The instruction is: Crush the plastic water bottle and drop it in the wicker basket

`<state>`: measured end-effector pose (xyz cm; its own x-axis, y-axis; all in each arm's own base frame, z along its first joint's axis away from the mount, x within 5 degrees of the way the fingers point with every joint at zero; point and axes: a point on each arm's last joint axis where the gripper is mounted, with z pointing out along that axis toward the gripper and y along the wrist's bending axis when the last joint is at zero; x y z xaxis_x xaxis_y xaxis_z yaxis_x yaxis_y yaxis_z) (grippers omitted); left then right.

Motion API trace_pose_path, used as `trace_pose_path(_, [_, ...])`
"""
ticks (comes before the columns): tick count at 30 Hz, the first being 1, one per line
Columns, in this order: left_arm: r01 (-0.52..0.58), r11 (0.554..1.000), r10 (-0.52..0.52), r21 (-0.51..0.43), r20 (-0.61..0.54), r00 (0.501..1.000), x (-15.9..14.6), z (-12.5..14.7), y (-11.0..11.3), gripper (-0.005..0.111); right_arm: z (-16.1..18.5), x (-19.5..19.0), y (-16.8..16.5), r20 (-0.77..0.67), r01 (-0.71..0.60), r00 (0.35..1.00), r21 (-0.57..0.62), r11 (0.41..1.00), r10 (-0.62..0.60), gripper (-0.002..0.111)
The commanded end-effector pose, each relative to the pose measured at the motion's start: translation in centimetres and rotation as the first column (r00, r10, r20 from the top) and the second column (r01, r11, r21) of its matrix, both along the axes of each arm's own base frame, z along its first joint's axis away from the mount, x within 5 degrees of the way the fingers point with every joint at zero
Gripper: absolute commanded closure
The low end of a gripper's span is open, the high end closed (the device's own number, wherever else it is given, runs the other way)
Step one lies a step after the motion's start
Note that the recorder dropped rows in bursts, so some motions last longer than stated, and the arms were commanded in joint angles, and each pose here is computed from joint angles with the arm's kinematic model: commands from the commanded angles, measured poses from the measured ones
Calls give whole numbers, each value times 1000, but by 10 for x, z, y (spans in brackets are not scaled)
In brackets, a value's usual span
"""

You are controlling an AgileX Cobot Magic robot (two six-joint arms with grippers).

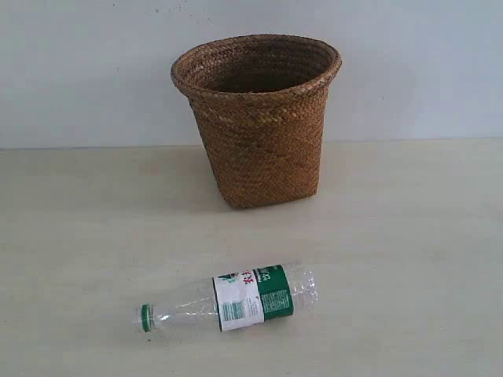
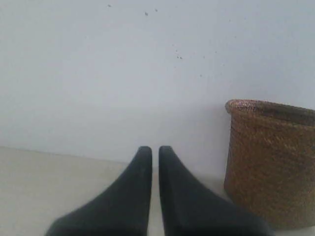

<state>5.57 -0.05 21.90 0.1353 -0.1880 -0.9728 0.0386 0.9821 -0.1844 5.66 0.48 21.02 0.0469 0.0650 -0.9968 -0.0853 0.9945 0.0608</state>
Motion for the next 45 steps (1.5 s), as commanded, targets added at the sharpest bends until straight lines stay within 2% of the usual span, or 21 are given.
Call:
trace_pose_path(1, [-1, 997, 10, -81, 109, 994, -2, 9, 2, 102, 19, -3, -2, 209, -2, 978, 94, 996, -18, 108])
trace_pose_path(4, [25, 986, 8, -167, 194, 981, -4, 16, 3, 102, 23, -4, -3, 242, -23, 970, 166, 986, -18, 108])
trace_pose_path(6, [33, 983, 6, -179, 216, 976, -5, 20, 3, 102, 33, -7, -2, 256, -30, 967, 173, 985, -15, 108])
trace_pose_path(11, [36, 983, 9, -181, 240, 971, 0, 54, 3, 102, 73, -6, -2, 300, -29, 954, 151, 988, -18, 108])
trace_pose_path(17, [22, 991, 6, -134, 208, 978, 29, 91, 2, 102, 112, 18, 0, 251, -1, 968, 86, 996, -21, 108])
trace_pose_path(22, [14, 990, 5, -141, 139, 990, 65, 117, 1, 102, 137, 48, 2, 194, 7, 981, 68, 998, -20, 108])
trace_pose_path(25, [10, 994, -2, -106, 69, 998, 93, 122, 0, 102, 144, 72, 4, 133, 11, 991, 60, 998, -19, 108])
trace_pose_path(31, [35, 995, -21, 90, -155, 988, 146, 118, -6, 102, 150, 115, 8, 34, 16, 999, 4, 1000, -16, 108])
trace_pose_path(36, [67, 972, 24, 227, -374, 927, 177, 106, -5, 102, 150, 151, 12, -130, -5, 991, -120, 993, -10, 108])
trace_pose_path(38, [88, 963, 33, 254, -439, 898, 185, 103, -7, 102, 151, 163, 13, -188, -22, 982, -155, 988, -8, 108])
trace_pose_path(42, [190, 912, 40, 364, -539, 841, 197, 97, -19, 102, 150, 183, 16, -329, -83, 944, -245, 966, -2, 108])
trace_pose_path(43, [254, 883, 35, 394, -595, 803, 203, 93, -28, 102, 147, 193, 17, -396, -118, 918, -274, 954, 0, 108])
trace_pose_path(45, [340, 836, 24, 431, -648, 761, 207, 87, -38, 102, 143, 201, 21, -450, -149, 893, -274, 950, 11, 108])
